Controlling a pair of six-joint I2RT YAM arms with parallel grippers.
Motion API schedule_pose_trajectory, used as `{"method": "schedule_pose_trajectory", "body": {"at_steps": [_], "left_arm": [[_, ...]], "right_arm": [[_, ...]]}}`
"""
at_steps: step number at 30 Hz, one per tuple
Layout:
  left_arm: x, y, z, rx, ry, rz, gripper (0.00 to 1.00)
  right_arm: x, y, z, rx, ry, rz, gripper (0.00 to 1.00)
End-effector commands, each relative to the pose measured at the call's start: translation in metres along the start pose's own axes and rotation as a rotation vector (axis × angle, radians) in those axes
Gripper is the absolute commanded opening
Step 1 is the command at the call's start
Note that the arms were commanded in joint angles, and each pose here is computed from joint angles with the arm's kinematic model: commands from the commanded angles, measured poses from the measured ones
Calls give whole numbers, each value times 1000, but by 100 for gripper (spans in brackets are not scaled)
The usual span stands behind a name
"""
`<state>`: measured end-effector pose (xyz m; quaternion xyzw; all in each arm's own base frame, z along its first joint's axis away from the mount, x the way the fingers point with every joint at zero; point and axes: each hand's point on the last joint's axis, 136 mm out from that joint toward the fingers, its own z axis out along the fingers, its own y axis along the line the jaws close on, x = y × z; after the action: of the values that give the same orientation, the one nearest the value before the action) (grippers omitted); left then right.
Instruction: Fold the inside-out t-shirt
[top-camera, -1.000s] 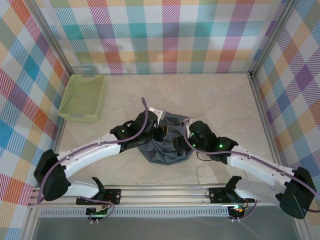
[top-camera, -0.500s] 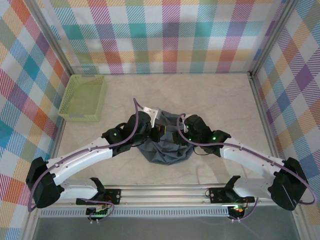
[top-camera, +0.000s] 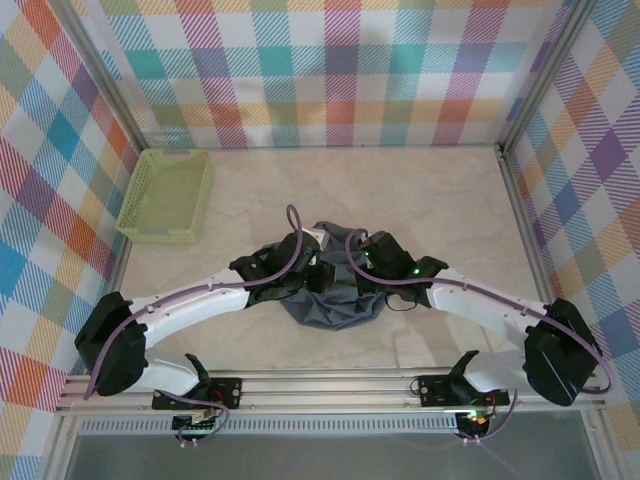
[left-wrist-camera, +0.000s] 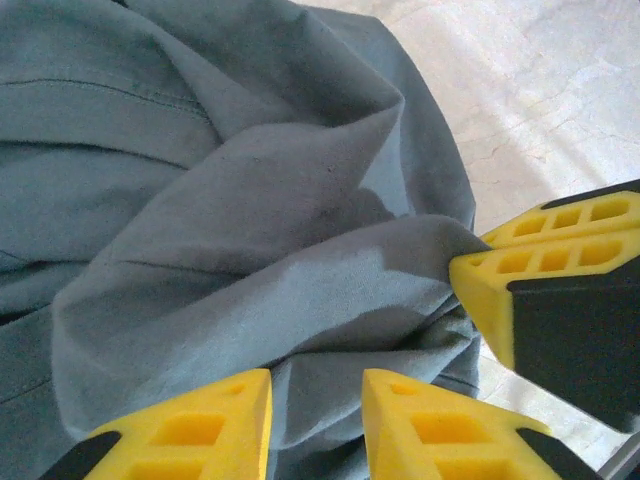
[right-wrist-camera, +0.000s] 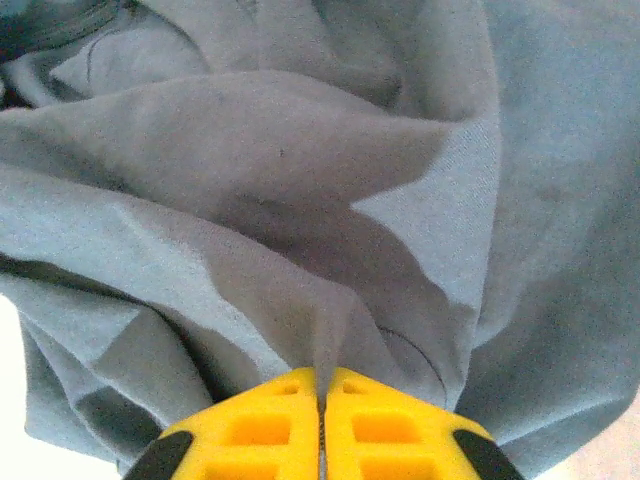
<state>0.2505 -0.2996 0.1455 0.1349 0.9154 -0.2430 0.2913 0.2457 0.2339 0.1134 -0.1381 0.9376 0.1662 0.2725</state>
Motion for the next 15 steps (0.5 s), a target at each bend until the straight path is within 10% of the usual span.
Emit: {"method": "schedule_pose_trajectory", "body": {"at_steps": [1,15], "left_arm": [[11,-6,7,31,32,-7,34],[20,-38,24,108,31,24,60]], "right_arm": [[-21,14,-23,-73,-70,18,0],[-35,55,-69,-343,-152,84,0]]}}
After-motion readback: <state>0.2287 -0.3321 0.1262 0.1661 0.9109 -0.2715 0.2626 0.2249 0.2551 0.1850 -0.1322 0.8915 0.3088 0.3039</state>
